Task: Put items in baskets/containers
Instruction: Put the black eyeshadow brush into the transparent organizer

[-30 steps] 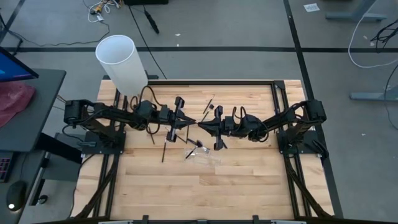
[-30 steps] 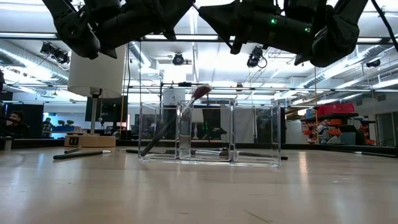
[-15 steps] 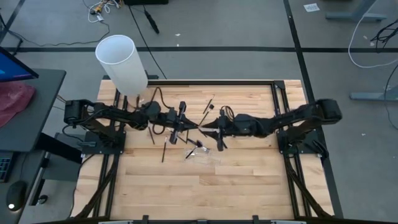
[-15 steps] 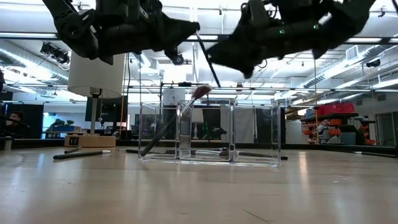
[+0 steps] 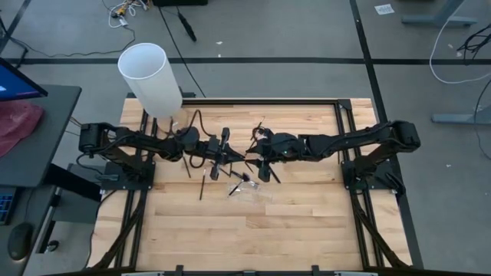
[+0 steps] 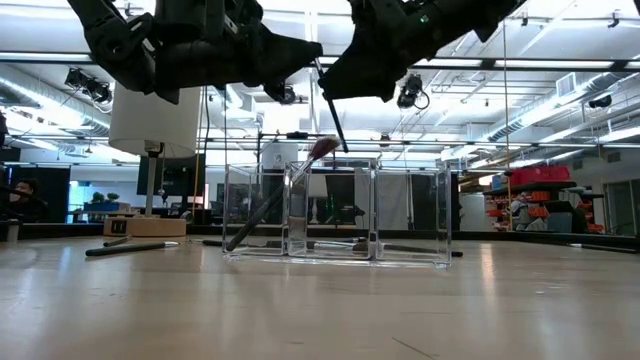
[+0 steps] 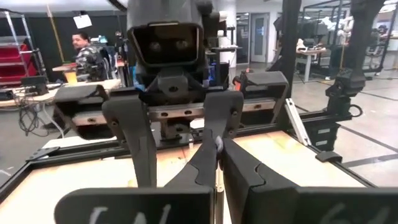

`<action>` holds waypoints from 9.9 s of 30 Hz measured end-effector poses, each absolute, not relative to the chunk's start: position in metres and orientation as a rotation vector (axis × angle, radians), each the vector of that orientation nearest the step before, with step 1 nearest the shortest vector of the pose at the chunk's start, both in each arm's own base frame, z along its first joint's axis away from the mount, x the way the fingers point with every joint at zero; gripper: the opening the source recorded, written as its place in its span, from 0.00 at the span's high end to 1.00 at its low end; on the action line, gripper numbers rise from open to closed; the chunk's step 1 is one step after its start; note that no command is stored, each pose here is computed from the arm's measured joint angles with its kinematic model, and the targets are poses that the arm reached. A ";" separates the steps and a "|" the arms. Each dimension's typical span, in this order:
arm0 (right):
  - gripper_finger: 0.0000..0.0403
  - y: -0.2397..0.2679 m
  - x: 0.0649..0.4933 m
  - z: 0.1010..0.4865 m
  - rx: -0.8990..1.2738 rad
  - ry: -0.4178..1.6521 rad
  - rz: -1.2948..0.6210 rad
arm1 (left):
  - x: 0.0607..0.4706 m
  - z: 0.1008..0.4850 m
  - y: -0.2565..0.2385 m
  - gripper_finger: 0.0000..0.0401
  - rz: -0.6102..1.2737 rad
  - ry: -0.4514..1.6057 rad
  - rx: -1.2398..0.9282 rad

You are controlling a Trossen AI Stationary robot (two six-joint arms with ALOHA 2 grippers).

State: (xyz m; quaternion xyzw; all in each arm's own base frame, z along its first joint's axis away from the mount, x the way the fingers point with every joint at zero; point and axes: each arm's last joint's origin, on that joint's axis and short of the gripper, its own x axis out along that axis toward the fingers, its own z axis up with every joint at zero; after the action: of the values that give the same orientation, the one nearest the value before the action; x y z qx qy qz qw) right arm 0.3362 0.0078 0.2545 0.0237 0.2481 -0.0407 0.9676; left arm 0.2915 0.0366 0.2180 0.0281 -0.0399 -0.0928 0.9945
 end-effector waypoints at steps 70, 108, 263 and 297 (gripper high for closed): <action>0.97 0.106 0.354 0.184 0.268 0.257 -0.254 | 0.275 0.216 0.038 0.67 -0.138 0.165 0.023; 0.73 0.111 0.347 0.157 0.375 0.313 -0.492 | 0.276 0.216 0.039 0.67 -0.092 0.166 0.036; 1.00 -0.076 0.170 0.097 0.217 1.752 -1.232 | 0.277 0.214 0.026 0.67 -0.141 0.174 0.046; 0.82 -0.066 0.159 0.129 0.663 1.136 -1.615 | 0.277 0.215 0.026 0.67 -0.141 0.171 0.047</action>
State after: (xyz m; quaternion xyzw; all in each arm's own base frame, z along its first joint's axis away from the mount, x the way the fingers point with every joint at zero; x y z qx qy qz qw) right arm 0.1586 -0.0661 0.1294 0.2748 0.4709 -0.6691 0.5049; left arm 0.2775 0.0261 0.2146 0.0234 0.0851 -0.0705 0.9936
